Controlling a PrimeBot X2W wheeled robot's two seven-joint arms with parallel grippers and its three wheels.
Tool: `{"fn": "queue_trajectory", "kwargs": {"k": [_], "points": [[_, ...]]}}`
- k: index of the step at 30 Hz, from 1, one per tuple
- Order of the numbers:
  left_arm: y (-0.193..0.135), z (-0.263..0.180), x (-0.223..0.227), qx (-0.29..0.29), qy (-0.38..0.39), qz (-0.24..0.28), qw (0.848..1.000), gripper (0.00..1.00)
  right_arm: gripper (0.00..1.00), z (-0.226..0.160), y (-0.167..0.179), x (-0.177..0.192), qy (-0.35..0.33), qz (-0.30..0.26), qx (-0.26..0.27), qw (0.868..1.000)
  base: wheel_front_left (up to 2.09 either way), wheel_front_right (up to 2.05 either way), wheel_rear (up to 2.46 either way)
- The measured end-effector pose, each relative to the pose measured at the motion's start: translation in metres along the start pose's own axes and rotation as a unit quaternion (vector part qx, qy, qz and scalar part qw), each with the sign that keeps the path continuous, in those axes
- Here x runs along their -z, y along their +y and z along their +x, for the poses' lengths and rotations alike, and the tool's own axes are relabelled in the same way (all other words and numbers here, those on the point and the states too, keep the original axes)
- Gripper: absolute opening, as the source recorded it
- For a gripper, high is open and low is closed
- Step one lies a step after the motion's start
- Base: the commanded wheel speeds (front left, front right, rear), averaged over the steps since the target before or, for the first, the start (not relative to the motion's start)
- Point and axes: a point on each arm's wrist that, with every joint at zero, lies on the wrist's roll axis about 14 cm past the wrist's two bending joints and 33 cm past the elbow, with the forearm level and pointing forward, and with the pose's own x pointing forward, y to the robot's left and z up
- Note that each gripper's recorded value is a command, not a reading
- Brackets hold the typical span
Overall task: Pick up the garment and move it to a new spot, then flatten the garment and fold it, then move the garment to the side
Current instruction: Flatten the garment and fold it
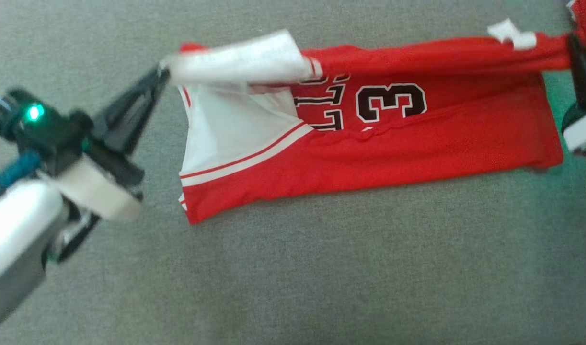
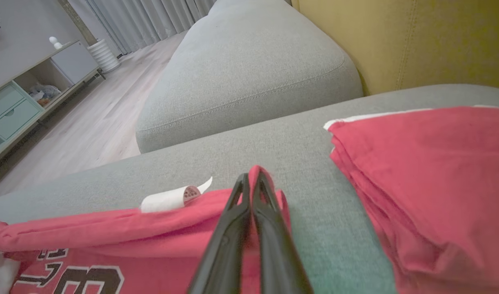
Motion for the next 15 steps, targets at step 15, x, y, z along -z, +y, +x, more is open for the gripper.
{"fn": "queue_trajectory", "kwargs": {"k": [15], "points": [[-0.058,-0.044,0.044,-0.013,0.043,-0.090,0.995,0.00,0.11,-0.031,-0.005,0.050,0.041,0.022,0.017,0.999,0.00,0.00,0.00]]}}
